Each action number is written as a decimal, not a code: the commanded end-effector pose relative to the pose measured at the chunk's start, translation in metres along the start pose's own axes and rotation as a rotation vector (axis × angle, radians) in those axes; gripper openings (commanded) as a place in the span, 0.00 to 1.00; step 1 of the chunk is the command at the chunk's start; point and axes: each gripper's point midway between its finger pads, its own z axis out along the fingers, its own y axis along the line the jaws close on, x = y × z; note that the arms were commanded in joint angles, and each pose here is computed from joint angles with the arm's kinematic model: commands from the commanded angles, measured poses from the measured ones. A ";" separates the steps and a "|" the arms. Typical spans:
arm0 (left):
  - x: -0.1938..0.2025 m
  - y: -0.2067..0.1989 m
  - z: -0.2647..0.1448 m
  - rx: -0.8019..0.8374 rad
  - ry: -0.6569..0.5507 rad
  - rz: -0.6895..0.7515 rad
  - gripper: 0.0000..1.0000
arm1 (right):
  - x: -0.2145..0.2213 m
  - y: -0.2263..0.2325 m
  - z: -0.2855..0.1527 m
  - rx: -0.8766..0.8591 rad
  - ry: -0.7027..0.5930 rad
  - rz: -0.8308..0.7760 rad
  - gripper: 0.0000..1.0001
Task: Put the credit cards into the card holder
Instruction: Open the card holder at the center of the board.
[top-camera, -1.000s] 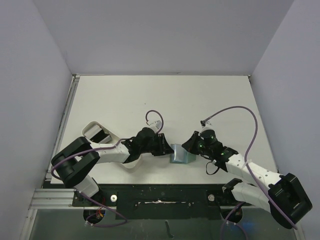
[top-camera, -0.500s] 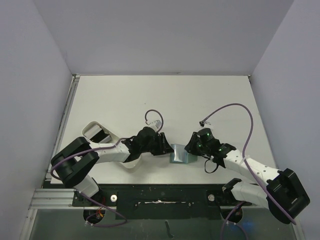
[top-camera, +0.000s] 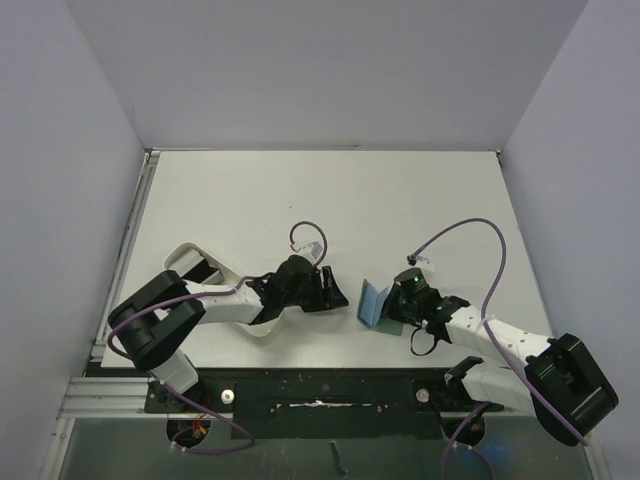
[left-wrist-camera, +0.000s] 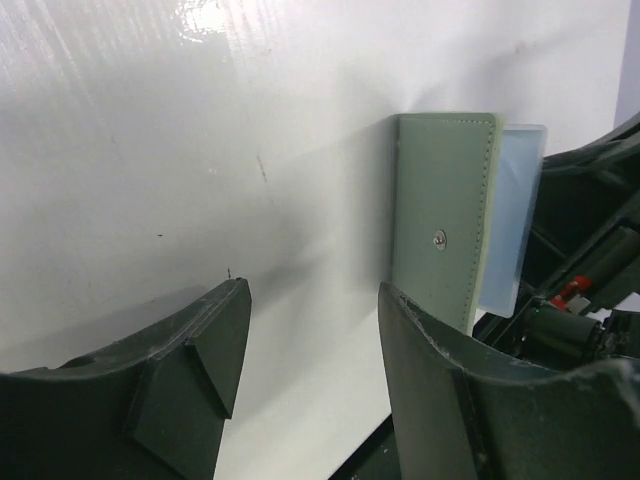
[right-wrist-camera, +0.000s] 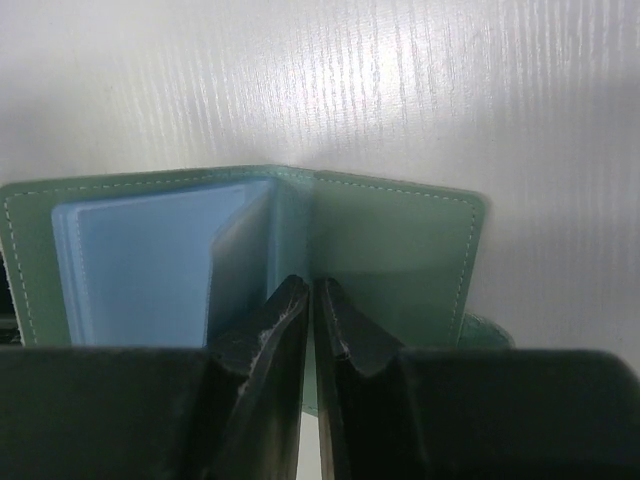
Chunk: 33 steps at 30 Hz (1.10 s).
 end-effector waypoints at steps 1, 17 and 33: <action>-0.015 -0.026 0.009 0.100 -0.041 0.003 0.53 | 0.007 -0.014 0.005 0.039 0.001 0.019 0.11; -0.032 -0.071 -0.008 0.291 -0.107 -0.025 0.53 | 0.006 -0.007 0.004 -0.002 -0.009 0.017 0.10; -0.017 -0.065 0.013 0.306 -0.036 -0.017 0.48 | 0.005 -0.007 0.002 -0.009 -0.017 0.020 0.09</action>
